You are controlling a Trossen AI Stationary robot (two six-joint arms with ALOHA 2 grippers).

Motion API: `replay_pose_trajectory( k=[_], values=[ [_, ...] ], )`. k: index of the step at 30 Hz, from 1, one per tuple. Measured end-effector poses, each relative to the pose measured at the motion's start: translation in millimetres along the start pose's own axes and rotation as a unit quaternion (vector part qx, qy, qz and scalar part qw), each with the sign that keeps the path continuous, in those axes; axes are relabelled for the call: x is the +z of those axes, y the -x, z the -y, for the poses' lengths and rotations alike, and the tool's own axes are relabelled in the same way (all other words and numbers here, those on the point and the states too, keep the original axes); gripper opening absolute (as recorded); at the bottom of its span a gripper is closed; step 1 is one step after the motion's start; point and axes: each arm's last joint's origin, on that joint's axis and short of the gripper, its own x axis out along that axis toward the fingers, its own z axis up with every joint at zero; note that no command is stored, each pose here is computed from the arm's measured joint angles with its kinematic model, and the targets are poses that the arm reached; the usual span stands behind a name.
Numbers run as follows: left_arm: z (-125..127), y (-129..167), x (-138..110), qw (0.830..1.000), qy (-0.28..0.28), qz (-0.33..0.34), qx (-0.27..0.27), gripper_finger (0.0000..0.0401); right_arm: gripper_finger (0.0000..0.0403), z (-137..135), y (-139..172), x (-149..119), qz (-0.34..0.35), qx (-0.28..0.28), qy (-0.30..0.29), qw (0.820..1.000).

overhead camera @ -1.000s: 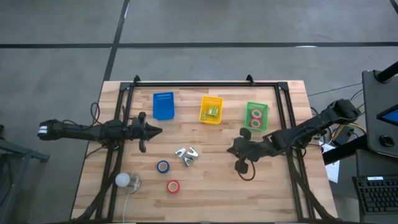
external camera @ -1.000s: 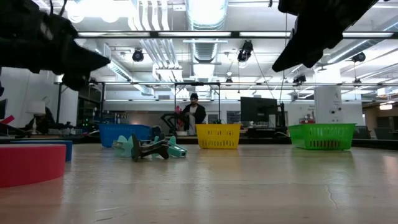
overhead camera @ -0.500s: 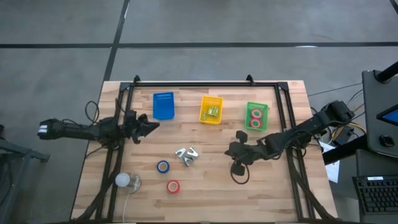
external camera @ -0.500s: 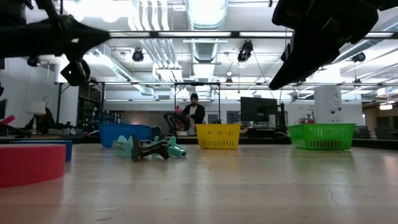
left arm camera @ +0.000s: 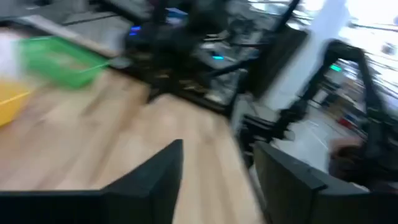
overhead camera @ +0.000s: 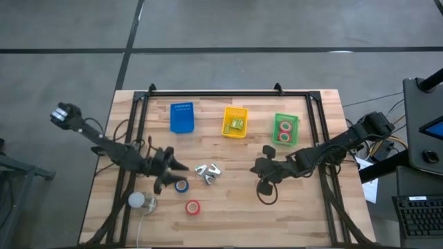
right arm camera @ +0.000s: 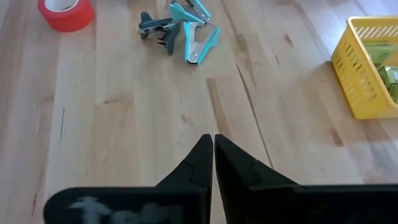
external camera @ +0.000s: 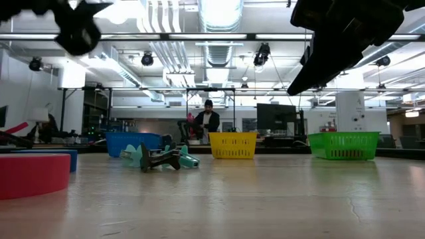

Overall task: Pick and place Stapler, Stapler remover, tape
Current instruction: Put the red tape into the green bin

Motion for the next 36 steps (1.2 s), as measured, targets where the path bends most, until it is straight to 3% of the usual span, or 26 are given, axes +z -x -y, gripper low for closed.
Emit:
replay_pose_trajectory(
  k=[6,10,17,21,25,31,36],
  values=[
    [39.0,-31.2,-5.6,0.995,-0.056,-0.080,-0.017,0.0240,0.0013,-0.4,0.2,1.1,0.005,0.002,-0.007,1.000],
    [51.5,-54.5,-22.5,0.981,-0.098,-0.163,0.030,0.0237,0.0013,-0.9,0.2,2.3,0.011,0.004,-0.010,1.000],
    [69.4,-86.5,-58.2,0.953,-0.081,-0.278,0.093,0.0236,0.0013,-1.0,0.2,2.1,0.010,0.004,-0.009,1.000],
    [80.5,-99.5,-71.1,0.944,-0.061,-0.305,0.110,0.0236,0.0013,-0.8,0.2,2.1,0.010,0.004,-0.005,1.000],
    [77.6,-104.5,-88.7,0.918,-0.051,-0.360,0.159,0.0235,0.0013,-0.8,0.3,2.1,0.010,0.004,-0.002,1.000],
    [75.9,-117.1,-113.9,0.900,-0.040,-0.399,0.171,0.0235,0.0013,-1.3,0.3,2.4,0.011,0.008,-0.013,1.000],
    [74.8,-119.7,-120.7,0.890,-0.041,-0.415,0.186,0.0235,0.0013,-1.7,0.3,3.2,0.014,0.011,-0.014,1.000]
  ],
)
